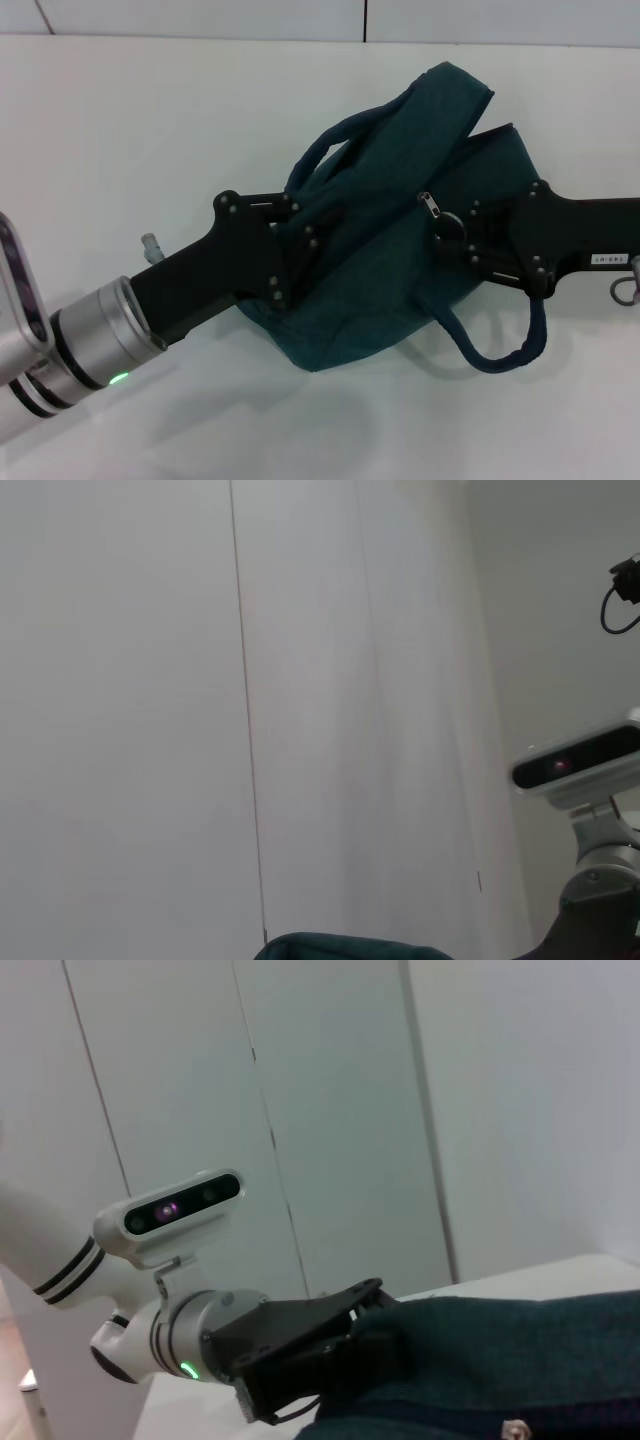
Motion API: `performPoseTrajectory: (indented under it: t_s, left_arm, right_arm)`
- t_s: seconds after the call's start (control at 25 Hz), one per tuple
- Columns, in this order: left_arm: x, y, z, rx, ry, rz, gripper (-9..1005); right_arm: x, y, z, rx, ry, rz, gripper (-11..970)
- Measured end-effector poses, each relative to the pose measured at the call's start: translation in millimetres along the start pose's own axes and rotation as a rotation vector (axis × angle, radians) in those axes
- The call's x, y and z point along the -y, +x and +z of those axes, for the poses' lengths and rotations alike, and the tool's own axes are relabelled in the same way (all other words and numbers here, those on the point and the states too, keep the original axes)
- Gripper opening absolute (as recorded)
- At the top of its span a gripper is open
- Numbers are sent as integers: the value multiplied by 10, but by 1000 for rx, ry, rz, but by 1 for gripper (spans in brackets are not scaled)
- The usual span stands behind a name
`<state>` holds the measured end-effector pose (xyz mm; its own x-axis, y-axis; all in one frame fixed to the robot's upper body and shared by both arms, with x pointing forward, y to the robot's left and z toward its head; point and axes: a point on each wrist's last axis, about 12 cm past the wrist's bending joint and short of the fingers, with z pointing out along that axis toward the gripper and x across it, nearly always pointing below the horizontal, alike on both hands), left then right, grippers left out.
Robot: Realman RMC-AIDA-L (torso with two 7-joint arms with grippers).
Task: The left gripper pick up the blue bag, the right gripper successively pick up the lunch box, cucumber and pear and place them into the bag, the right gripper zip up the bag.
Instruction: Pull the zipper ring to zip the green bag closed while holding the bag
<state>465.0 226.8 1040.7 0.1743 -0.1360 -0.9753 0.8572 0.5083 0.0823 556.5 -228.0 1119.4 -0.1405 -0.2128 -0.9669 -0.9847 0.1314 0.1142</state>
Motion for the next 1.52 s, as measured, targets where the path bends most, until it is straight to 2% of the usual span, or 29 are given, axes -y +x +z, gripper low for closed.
performPoseTrajectory:
  t_s: [0.12, 0.32, 0.56, 0.72, 1.12, 1.52]
  left_arm:
    - [0, 0, 0, 0, 0, 0, 47]
    - [1, 0, 0, 0, 0, 0, 46]
    - [5, -3, -10, 2, 2, -1, 47]
    - [12, -14, -20, 9, 11, 0, 53]
    - [25, -42, -51, 28, 23, 0, 72]
    - [48, -34, -69, 5, 75, 15, 90]
  right_arm:
    - [-18, 35, -4, 11, 16, -56, 340]
    - [-37, 75, -40, 54, 70, -118, 125]
    - [-122, 164, -77, 111, 147, -250, 76]
    - [-139, 191, -115, 132, 190, -301, 41]
    - [-79, 212, -167, 188, 326, -346, 27]
    - [-10, 279, -297, 255, 496, -331, 29]
